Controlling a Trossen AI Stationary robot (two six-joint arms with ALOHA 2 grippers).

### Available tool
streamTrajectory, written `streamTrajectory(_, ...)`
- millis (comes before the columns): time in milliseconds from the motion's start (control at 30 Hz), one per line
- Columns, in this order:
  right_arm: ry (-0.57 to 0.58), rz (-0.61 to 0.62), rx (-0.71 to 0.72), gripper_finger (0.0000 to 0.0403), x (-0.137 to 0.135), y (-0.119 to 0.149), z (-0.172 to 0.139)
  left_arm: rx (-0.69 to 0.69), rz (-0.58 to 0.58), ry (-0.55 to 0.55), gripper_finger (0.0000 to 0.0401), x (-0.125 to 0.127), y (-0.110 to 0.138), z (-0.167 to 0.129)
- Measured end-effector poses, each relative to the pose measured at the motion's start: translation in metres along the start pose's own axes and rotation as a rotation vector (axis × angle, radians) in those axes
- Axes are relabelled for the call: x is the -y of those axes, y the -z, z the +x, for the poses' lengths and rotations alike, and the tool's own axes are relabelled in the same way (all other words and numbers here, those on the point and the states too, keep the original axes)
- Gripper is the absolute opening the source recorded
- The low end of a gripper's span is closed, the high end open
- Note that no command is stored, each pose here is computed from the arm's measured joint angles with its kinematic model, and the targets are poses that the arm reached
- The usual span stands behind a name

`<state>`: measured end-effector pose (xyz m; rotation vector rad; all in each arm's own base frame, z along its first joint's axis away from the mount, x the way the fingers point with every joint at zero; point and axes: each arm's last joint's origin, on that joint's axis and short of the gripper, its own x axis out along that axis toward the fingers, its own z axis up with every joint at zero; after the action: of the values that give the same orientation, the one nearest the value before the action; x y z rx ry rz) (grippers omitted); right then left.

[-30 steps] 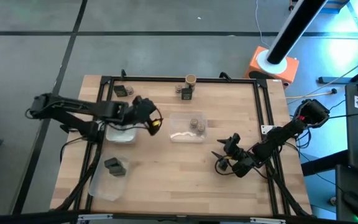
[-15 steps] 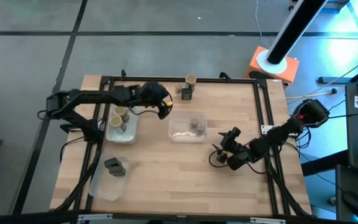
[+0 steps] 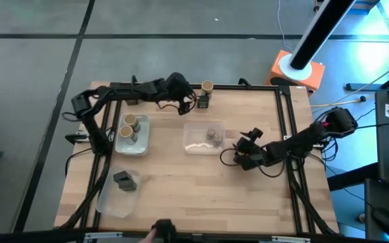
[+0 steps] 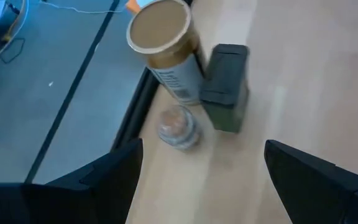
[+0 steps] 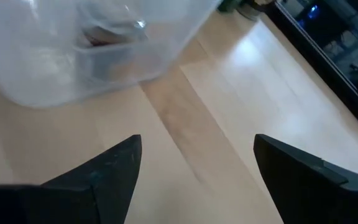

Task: Sort spices by type
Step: Put the brown seasoning bottle into the top transparent bin

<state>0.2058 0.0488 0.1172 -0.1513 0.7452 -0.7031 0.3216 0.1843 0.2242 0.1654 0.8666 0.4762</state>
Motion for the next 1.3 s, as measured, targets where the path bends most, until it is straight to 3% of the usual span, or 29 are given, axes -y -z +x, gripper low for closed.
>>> streamTrajectory(200, 0.043, -0.018, -0.053, 0.031, 0.008, 0.002, 0.007, -0.051, 0.06, -0.013, 0.032, -0.022, -0.007, 0.026)
streamTrajectory(633, 0.08, -0.028, -0.067, 0.031, 0.013, 0.005, 0.01, -0.073, 0.178, 0.23, 0.032, -0.044, -0.009, 0.07)
streamTrajectory(1300, 0.076, -0.008, -0.059, 0.031, 0.014, 0.011, 0.011, -0.062, 0.129, 0.348, 0.032, -0.049, 0.012, 0.099)
